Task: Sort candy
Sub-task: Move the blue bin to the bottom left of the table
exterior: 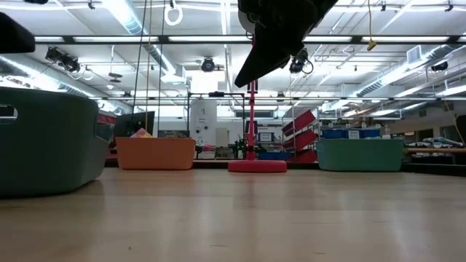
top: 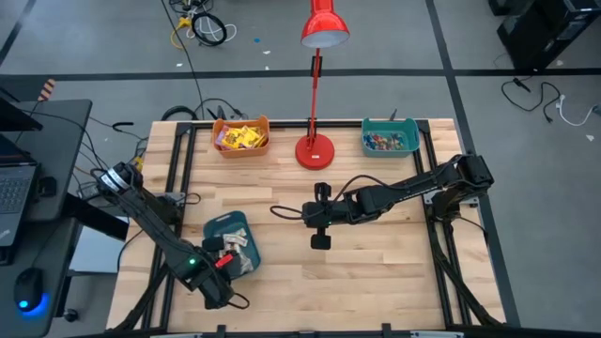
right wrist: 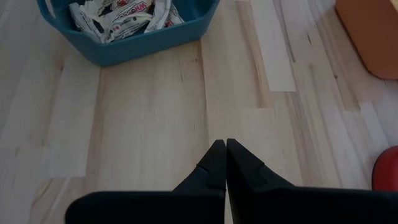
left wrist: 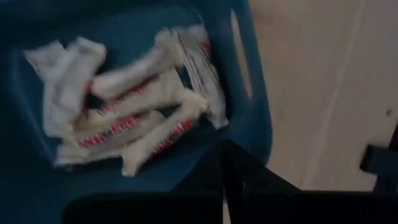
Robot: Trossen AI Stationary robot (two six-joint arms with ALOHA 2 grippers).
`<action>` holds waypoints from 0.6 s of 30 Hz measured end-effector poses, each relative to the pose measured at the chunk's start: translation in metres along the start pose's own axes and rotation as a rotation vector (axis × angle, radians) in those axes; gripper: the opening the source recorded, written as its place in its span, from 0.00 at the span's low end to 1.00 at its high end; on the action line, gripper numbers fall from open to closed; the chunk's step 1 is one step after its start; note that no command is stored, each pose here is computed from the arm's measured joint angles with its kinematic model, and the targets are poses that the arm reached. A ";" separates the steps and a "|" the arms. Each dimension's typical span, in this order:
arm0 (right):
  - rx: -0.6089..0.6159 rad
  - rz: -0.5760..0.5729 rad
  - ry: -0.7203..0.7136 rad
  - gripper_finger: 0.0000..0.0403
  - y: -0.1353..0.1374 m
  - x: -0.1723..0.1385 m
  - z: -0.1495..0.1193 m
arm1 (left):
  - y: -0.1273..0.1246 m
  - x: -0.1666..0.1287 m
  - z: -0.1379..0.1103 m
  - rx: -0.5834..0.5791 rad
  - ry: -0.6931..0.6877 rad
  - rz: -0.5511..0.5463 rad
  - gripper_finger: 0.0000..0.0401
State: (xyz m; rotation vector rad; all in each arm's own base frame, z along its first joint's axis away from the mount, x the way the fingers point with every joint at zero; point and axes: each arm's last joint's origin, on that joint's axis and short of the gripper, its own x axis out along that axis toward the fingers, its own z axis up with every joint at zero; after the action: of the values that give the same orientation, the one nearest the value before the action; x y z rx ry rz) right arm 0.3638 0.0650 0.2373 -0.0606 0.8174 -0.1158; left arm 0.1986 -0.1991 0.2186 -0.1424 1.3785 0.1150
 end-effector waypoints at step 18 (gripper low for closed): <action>0.001 0.000 -0.002 0.00 0.000 0.000 0.000 | 0.012 0.002 -0.016 -0.095 0.232 0.069 0.00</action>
State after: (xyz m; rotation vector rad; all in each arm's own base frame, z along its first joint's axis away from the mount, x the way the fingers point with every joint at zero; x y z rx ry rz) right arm 0.3640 0.0651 0.2374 -0.0599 0.8150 -0.1156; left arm 0.1812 -0.1905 0.2135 -0.1926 1.6107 0.2272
